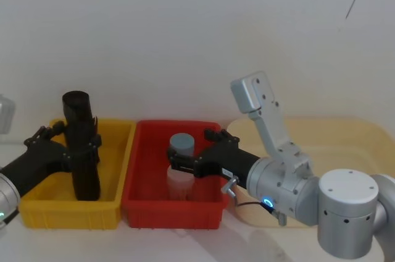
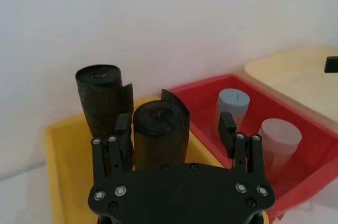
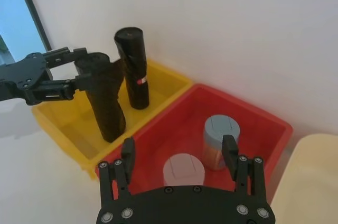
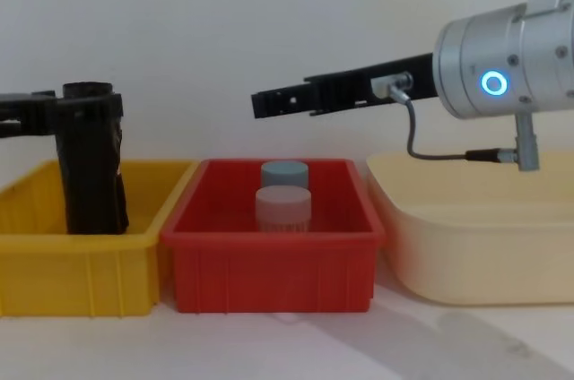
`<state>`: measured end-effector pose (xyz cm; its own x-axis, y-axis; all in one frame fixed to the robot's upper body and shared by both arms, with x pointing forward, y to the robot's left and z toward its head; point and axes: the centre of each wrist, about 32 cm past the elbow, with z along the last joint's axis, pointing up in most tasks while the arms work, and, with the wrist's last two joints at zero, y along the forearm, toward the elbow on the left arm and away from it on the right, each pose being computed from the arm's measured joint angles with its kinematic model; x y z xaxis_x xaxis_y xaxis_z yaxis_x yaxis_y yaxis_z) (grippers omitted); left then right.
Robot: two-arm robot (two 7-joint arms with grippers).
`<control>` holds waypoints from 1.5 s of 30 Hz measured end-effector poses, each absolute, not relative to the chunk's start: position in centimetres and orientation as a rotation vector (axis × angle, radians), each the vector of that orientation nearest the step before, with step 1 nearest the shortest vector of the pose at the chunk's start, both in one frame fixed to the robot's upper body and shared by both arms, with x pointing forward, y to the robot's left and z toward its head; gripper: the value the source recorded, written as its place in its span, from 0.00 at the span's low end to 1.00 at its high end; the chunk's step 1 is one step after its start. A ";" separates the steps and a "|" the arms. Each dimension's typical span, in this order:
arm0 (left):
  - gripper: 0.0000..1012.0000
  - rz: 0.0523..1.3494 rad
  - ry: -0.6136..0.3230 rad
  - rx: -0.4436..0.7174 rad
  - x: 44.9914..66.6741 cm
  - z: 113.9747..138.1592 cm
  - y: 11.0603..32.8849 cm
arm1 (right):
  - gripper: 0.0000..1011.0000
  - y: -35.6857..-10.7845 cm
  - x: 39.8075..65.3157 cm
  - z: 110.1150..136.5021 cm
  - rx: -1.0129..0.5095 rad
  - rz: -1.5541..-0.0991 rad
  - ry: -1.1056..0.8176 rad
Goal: Pick up the garbage bag with the one hand and transfer it to the other hand.
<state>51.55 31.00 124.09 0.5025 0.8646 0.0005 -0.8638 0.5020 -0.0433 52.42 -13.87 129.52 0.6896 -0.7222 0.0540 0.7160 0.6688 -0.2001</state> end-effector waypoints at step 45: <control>0.99 1.069 -0.001 0.012 54.3 123.8 29.7 | 0.99 -14.0 54.7 129.0 -0.276 -0.748 0.077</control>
<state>54.33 29.67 123.79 0.4806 0.8769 0.0069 -0.8769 0.4805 0.0093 54.71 -14.01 129.00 0.7319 -0.6808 0.0289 0.6606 0.6986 -0.2748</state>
